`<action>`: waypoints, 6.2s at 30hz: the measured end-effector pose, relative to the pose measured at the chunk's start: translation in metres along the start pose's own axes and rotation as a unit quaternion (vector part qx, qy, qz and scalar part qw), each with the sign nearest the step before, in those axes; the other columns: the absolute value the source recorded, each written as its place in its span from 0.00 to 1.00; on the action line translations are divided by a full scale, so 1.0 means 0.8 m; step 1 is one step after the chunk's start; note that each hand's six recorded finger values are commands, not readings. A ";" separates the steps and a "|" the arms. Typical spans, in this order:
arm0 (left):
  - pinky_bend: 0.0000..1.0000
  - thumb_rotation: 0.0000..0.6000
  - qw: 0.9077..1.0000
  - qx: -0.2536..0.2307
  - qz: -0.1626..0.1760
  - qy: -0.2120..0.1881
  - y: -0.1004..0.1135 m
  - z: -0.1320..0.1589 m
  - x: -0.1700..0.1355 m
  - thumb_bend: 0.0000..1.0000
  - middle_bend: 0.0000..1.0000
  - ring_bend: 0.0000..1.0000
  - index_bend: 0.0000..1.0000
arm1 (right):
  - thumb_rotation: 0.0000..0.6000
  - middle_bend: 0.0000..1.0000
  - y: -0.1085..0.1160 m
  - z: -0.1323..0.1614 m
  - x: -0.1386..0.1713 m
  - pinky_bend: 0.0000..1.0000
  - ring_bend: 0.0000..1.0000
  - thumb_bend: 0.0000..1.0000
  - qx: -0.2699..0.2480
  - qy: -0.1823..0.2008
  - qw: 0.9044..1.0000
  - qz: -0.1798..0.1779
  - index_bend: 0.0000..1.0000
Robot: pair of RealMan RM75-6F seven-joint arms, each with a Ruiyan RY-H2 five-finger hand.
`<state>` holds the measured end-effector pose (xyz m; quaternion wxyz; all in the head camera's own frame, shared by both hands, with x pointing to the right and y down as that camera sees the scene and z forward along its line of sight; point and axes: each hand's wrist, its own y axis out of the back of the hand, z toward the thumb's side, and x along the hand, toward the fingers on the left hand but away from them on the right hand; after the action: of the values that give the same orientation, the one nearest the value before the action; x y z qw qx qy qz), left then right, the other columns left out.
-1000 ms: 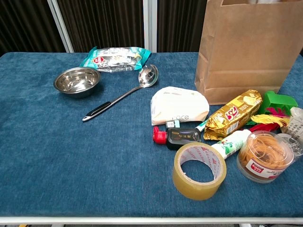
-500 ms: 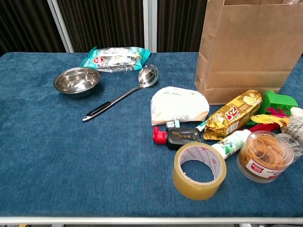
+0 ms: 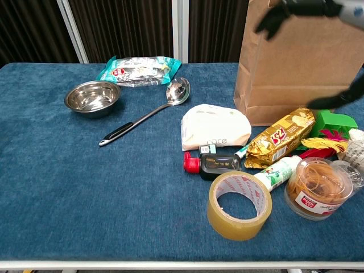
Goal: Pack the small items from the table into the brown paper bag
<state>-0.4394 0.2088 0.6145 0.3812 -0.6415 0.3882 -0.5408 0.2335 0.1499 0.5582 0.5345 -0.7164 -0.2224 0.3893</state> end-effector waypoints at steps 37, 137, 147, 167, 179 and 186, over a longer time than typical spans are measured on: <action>0.12 1.00 1.000 -0.007 -0.004 0.010 -0.007 -0.012 -0.011 0.11 0.09 0.00 0.08 | 1.00 0.27 -0.121 -0.025 0.090 0.03 0.04 0.00 -0.016 -0.098 0.975 0.201 0.23; 0.12 1.00 1.000 -0.006 -0.021 0.000 -0.020 -0.011 -0.013 0.11 0.09 0.00 0.08 | 1.00 0.38 0.108 -0.136 -0.103 0.07 0.10 0.00 0.019 -0.262 0.954 -0.146 0.44; 0.12 1.00 1.000 -0.005 -0.023 -0.003 -0.021 -0.010 -0.012 0.11 0.09 0.00 0.08 | 1.00 0.32 0.062 -0.143 -0.108 0.07 0.06 0.00 -0.014 -0.256 0.963 -0.085 0.26; 0.12 1.00 1.000 -0.007 -0.018 -0.002 -0.018 -0.010 -0.011 0.11 0.09 0.00 0.08 | 1.00 0.11 0.089 -0.132 -0.105 0.07 0.00 0.00 -0.041 -0.235 0.964 -0.115 0.10; 0.12 1.00 1.000 -0.007 -0.014 -0.002 -0.014 -0.008 -0.011 0.11 0.09 0.00 0.08 | 1.00 0.17 0.184 -0.067 -0.091 0.07 0.00 0.00 -0.046 -0.153 0.956 -0.247 0.14; 0.12 1.00 1.000 -0.007 -0.014 -0.007 -0.014 -0.004 -0.012 0.11 0.09 0.00 0.08 | 1.00 0.22 0.177 0.003 -0.066 0.07 0.01 0.00 -0.081 -0.052 0.966 -0.240 0.19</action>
<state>-0.4428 0.2217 0.6214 0.3714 -0.6534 0.3806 -0.5388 0.1861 0.0662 0.4414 0.5399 -0.6619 -0.4462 0.2670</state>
